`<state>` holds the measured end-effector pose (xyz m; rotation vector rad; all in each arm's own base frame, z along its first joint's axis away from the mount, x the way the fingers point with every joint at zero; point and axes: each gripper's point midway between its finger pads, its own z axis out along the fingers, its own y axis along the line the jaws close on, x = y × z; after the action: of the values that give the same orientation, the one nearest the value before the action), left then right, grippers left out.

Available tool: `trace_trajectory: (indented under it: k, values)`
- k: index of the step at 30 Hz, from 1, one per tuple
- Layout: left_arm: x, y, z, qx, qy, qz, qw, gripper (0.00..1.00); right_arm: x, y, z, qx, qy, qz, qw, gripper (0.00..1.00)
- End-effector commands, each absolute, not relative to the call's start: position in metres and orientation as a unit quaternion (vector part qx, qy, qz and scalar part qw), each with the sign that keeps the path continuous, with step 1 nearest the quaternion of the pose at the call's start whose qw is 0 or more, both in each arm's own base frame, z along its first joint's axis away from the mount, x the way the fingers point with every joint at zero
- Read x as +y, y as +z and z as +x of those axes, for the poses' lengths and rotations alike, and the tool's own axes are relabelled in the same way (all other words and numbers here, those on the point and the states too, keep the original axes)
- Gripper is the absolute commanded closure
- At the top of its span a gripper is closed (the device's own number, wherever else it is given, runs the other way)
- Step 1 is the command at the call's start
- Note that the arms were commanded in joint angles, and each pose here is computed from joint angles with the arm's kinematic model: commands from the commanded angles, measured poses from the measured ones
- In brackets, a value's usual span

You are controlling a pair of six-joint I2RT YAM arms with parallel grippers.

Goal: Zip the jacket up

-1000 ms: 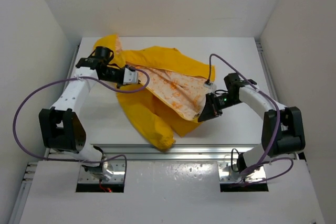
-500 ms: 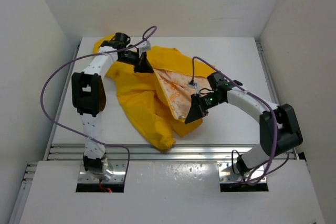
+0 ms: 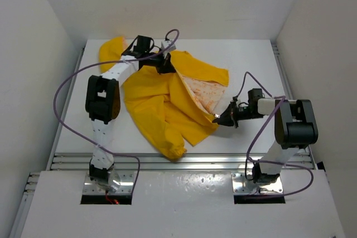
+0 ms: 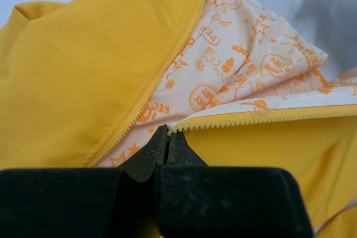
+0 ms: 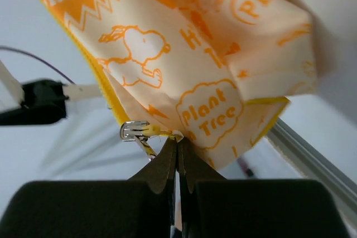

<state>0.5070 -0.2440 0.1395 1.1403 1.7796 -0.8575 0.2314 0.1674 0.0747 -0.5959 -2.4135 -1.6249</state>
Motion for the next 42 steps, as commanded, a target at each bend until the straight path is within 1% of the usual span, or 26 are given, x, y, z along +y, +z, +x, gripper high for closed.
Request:
trace_trajectory:
  k: [1,6,9,10,12,13,14,15,16,17,18,19,21,22,23,24,26,27,28,29,30,31,33,37,40,42]
  values:
    - [-0.217,0.166,0.574,0.717,-0.221,0.413,0.517,1.00,0.157,0.062,0.210,-0.790,-0.508,-0.302,0.161,1.00]
    - [-0.234,0.155,0.583,0.727,-0.209,0.404,0.514,0.98,0.140,0.046,0.196,-0.775,-0.476,-0.371,0.186,1.00]
    - [-0.240,0.152,0.584,0.734,-0.214,0.396,0.508,0.65,0.139,0.048,0.189,-0.779,-0.473,-0.364,0.191,1.00]
    - [-0.240,0.152,0.584,0.737,-0.218,0.391,0.507,0.46,0.139,0.049,0.189,-0.781,-0.473,-0.361,0.189,1.00]
    - [-0.237,0.163,0.583,0.729,-0.231,0.384,0.518,0.39,0.139,0.052,0.187,-0.783,-0.474,-0.357,0.188,1.00]
    - [-0.236,0.196,0.576,0.716,-0.263,0.359,0.538,0.37,0.139,0.056,0.192,-0.784,-0.485,-0.344,0.177,1.00]
    - [-0.237,0.187,0.555,0.713,-0.314,0.347,0.522,0.35,0.140,0.057,0.193,-0.787,-0.488,-0.335,0.176,1.00]
    - [-0.235,0.215,0.553,0.685,-0.329,0.337,0.555,0.35,0.141,0.060,0.200,-0.785,-0.502,-0.326,0.158,1.00]
    - [-0.232,0.245,0.535,0.680,-0.359,0.315,0.557,0.35,0.144,0.065,0.203,-0.773,-0.512,-0.334,0.167,1.00]
    - [-0.236,0.243,0.515,0.678,-0.388,0.321,0.535,0.37,0.146,0.068,0.206,-0.766,-0.524,-0.333,0.165,1.00]
    - [-0.240,0.244,0.497,0.690,-0.406,0.313,0.511,0.39,0.150,0.068,0.214,-0.774,-0.540,-0.303,0.132,1.00]
    - [-0.239,0.249,0.485,0.705,-0.425,0.286,0.491,0.40,0.153,0.071,0.214,-0.765,-0.544,-0.315,0.141,1.00]
    - [-0.247,0.260,0.436,0.707,-0.468,0.277,0.452,0.42,0.162,0.074,0.218,-0.778,-0.553,-0.276,0.112,1.00]
    - [-0.242,0.265,0.409,0.719,-0.481,0.247,0.437,0.41,0.165,0.077,0.218,-0.777,-0.556,-0.273,0.113,1.00]
    - [-0.246,0.244,0.403,0.739,-0.483,0.224,0.413,0.38,0.168,0.080,0.221,-0.781,-0.562,-0.255,0.094,1.00]
    - [-0.249,0.269,0.381,0.732,-0.478,0.222,0.432,0.33,0.173,0.081,0.222,-0.784,-0.564,-0.244,0.086,1.00]
    - [-0.247,0.273,0.369,0.754,-0.461,0.160,0.438,0.22,0.172,0.083,0.227,-0.786,-0.564,-0.246,0.053,1.00]
    - [-0.237,0.269,0.377,0.773,-0.421,0.115,0.461,0.20,0.180,0.087,0.232,-0.785,-0.572,-0.235,0.041,1.00]
    - [-0.237,0.274,0.368,0.781,-0.406,0.100,0.464,0.18,0.181,0.093,0.239,-0.784,-0.581,-0.219,0.009,1.00]
    - [-0.233,0.274,0.370,0.788,-0.393,0.076,0.467,0.16,0.183,0.091,0.233,-0.775,-0.582,-0.245,0.030,1.00]
    - [-0.227,0.268,0.374,0.799,-0.376,0.055,0.466,0.16,0.186,0.098,0.241,-0.773,-0.595,-0.223,0.000,1.00]
    - [-0.228,0.274,0.370,0.797,-0.384,0.051,0.462,0.16,0.188,0.100,0.240,-0.771,-0.598,-0.220,-0.003,1.00]
    - [-0.233,0.267,0.363,0.812,-0.407,0.019,0.418,0.16,0.190,0.107,0.242,-0.768,-0.601,-0.221,-0.024,1.00]
    - [-0.263,0.238,0.320,0.831,-0.476,-0.020,0.286,0.24,0.203,0.121,0.240,-0.778,-0.603,-0.154,-0.087,1.00]
    - [-0.267,0.220,0.305,0.841,-0.482,-0.065,0.237,0.31,0.202,0.126,0.245,-0.788,-0.581,-0.131,-0.153,1.00]
    - [-0.274,0.218,0.294,0.843,-0.487,-0.088,0.211,0.31,0.203,0.129,0.237,-0.793,-0.571,-0.113,-0.183,1.00]
